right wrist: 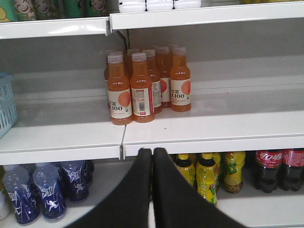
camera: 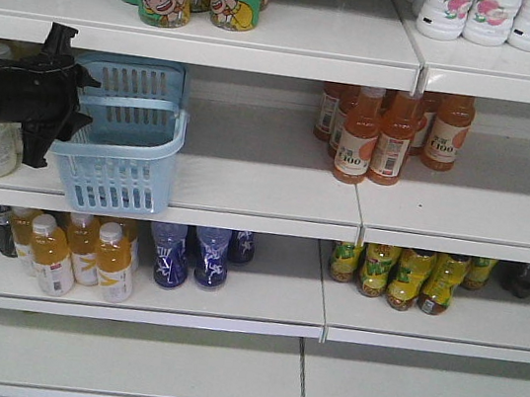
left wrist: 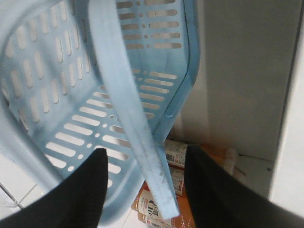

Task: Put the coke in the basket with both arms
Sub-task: 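Reach the left gripper to the basket handle and grasp it, then lift the basket off the shelf with the left gripper and lower it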

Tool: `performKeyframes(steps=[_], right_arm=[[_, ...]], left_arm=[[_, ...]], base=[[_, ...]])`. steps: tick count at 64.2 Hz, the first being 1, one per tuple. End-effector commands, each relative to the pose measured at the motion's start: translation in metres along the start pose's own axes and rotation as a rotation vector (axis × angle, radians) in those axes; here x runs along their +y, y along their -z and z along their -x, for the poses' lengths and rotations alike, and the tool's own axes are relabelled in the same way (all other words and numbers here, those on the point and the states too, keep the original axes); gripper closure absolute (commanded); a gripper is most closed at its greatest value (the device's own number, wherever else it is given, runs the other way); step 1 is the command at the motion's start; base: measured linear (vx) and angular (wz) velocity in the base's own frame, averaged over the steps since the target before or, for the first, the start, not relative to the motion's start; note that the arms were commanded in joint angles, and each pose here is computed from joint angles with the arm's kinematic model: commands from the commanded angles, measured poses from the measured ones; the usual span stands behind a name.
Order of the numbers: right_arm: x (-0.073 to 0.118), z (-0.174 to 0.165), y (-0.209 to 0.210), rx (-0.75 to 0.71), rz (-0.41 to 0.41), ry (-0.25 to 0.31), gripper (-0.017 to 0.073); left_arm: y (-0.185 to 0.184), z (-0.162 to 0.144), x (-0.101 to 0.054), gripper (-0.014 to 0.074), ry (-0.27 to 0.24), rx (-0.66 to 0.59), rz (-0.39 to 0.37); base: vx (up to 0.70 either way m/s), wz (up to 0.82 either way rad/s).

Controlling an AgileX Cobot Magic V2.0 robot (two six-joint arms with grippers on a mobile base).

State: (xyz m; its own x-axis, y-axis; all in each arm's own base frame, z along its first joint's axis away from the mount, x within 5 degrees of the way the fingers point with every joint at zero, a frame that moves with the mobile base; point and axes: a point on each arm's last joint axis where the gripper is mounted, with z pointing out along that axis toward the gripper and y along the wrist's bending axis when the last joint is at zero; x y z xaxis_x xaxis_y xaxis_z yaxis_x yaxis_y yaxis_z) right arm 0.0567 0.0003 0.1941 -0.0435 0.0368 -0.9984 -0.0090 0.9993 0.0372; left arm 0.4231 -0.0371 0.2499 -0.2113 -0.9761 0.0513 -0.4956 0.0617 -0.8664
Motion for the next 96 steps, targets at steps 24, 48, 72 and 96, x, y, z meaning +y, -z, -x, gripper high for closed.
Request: performKeyframes(steps=[24,48,72,96], right_arm=[[0.000,0.004,0.001,-0.076,0.002,0.010,0.0569],[0.000,0.004,0.001,-0.076,0.002,0.010,0.0569],[0.000,0.004,0.001,-0.076,0.002,0.010,0.0569],[0.000,0.004,0.001,-0.076,0.002,0.010,0.0569]], left_arm=[[-0.018,0.000,-0.023,0.0258,0.024,0.011,-0.082],[-0.023,-0.004,-0.033,0.0603,-0.108,0.063,-0.159],[-0.015,-0.032,-0.036,0.0601,-0.215,0.380,-0.249],[0.021,-0.057,-0.003,0.0601,-0.287,0.633,-0.247]], base=[[0.00,0.00],[0.00,0.00],[0.00,0.00],[0.00,0.00]])
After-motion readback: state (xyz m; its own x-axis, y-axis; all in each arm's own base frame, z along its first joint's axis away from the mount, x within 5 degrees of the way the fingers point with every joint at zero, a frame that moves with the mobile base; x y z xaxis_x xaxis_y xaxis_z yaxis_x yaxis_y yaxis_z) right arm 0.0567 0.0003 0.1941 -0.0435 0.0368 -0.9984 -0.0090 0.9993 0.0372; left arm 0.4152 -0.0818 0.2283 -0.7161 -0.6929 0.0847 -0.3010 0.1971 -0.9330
